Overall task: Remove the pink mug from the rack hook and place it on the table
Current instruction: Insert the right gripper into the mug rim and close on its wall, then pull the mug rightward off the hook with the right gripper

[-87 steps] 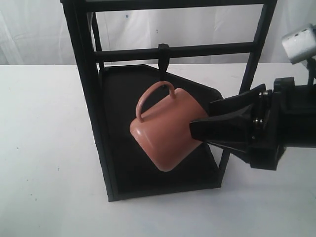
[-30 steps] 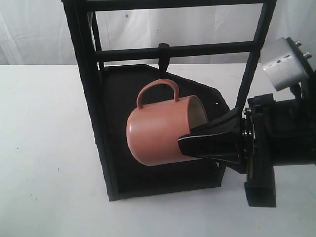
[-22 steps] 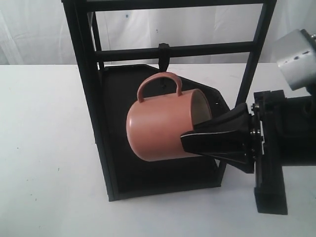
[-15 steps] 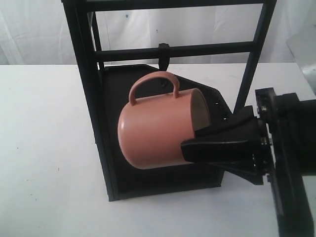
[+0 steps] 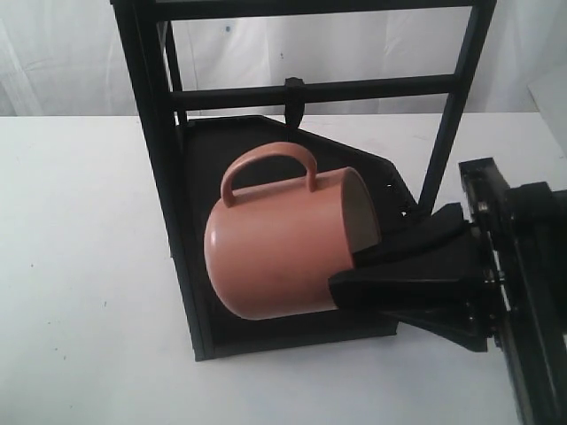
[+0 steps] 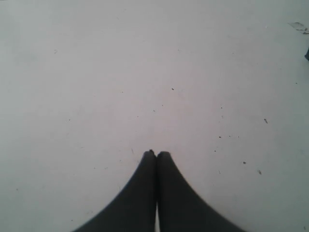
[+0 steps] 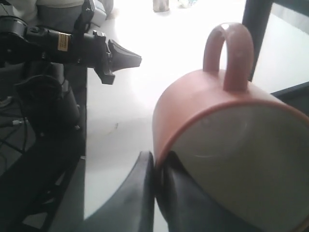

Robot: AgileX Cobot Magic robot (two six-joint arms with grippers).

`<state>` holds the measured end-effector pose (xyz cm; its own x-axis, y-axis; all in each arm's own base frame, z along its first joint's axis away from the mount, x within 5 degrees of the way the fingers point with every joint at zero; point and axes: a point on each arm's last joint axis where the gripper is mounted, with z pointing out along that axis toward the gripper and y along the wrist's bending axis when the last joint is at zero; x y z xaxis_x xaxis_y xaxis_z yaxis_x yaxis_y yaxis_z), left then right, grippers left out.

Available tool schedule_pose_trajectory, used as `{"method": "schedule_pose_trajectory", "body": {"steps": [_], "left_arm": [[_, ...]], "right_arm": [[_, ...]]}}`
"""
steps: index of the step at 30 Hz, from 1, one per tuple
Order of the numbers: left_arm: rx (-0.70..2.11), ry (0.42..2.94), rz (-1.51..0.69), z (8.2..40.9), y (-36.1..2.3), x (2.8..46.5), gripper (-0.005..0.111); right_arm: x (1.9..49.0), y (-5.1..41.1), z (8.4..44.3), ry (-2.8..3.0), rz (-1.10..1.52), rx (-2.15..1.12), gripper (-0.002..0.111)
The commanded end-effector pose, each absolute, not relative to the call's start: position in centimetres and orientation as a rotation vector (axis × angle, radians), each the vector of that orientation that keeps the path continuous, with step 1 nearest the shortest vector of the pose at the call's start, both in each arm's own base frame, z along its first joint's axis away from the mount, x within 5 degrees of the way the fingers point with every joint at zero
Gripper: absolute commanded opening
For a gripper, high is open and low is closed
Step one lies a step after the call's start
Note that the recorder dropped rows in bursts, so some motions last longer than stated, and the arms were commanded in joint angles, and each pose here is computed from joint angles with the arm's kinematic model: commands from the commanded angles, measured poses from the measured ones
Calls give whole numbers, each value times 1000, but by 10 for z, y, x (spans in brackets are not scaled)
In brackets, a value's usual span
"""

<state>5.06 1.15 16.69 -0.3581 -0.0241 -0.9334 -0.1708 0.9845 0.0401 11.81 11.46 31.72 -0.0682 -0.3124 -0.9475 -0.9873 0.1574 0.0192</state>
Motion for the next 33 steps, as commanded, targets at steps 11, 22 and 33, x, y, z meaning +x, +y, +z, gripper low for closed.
{"method": "schedule_pose_trajectory", "body": {"steps": [11,22,33], "left_arm": [[-133,1932,150,166,11,50,0],[-133,1932,150,166,11,50,0],[-133,1932,150,166,11,50,0]], "right_arm": [[99,86,308,1593,499,-1110,0],[87,82,306,1912,672,-1022,0],[69,71,395,1975,637,-867,0]]}}
